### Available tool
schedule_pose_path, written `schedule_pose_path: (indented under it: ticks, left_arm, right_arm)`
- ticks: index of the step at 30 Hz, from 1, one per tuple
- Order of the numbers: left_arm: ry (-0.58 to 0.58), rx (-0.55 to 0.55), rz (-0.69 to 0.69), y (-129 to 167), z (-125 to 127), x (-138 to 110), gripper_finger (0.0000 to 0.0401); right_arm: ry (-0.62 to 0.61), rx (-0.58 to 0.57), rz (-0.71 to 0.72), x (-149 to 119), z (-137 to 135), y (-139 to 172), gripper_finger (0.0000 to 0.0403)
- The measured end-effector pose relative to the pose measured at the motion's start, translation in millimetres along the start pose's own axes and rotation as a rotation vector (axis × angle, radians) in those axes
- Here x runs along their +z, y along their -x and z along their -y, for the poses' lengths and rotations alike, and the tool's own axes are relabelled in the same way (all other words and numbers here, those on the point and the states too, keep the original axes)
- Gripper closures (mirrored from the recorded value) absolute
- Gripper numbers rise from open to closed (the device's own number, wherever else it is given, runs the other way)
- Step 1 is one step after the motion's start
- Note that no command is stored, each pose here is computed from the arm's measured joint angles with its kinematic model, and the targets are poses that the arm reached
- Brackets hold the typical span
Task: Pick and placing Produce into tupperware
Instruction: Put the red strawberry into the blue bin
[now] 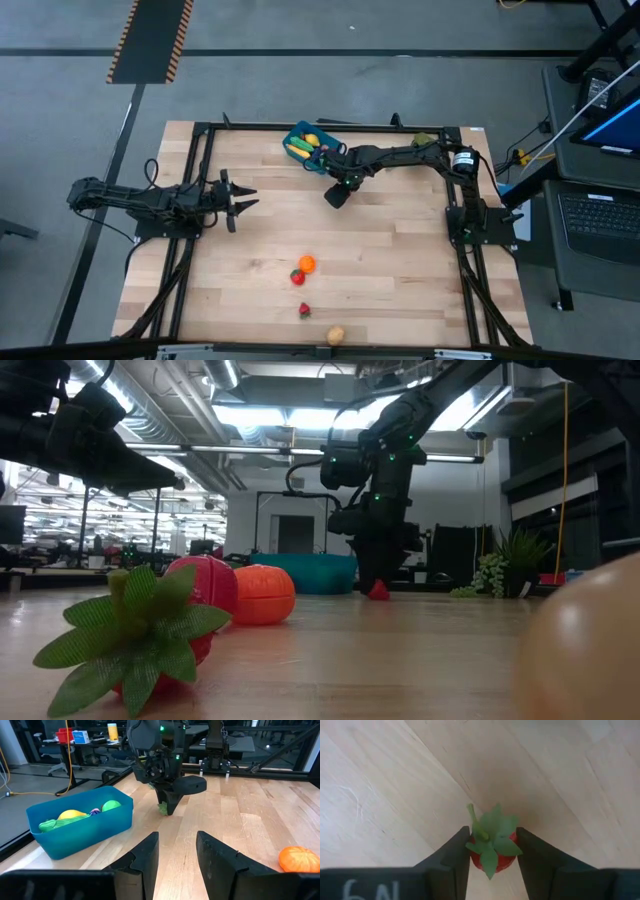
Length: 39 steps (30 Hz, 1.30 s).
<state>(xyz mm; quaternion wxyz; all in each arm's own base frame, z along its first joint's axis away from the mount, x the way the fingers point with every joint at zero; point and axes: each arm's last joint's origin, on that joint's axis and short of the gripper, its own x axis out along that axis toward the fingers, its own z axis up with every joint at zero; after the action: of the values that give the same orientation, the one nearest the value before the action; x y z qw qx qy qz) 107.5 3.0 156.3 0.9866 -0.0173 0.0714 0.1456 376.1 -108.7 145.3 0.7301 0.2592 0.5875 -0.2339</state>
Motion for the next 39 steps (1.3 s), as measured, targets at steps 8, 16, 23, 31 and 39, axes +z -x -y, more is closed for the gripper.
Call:
schedule_pose_path:
  ticks: [8,16,23,31,39]
  left_arm:
    - [0.0,0.0,0.0,0.0,0.0,0.0,0.0277]
    - [0.0,0.0,0.0,0.0,0.0,0.0,0.0277]
    - [0.0,0.0,0.0,0.0,0.0,0.0,0.0277]
    - [0.0,0.0,0.0,0.0,0.0,0.0,0.0277]
    - [0.0,0.0,0.0,0.0,0.0,0.0,0.0277]
  right_arm:
    - [0.024,0.0,0.0,0.0,-0.1,0.0,0.0266]
    - [0.052,0.075,-0.035,-0.3,-2.6,4.3,0.0266]
    - [0.104,0.081,-0.028,7.5,-6.9,20.9,0.0266]
    - [0.124,0.062,0.061,4.8,-5.1,65.7,0.0266]
    - [0.122,-0.049,0.249,-20.7,9.2,113.6,0.0266]
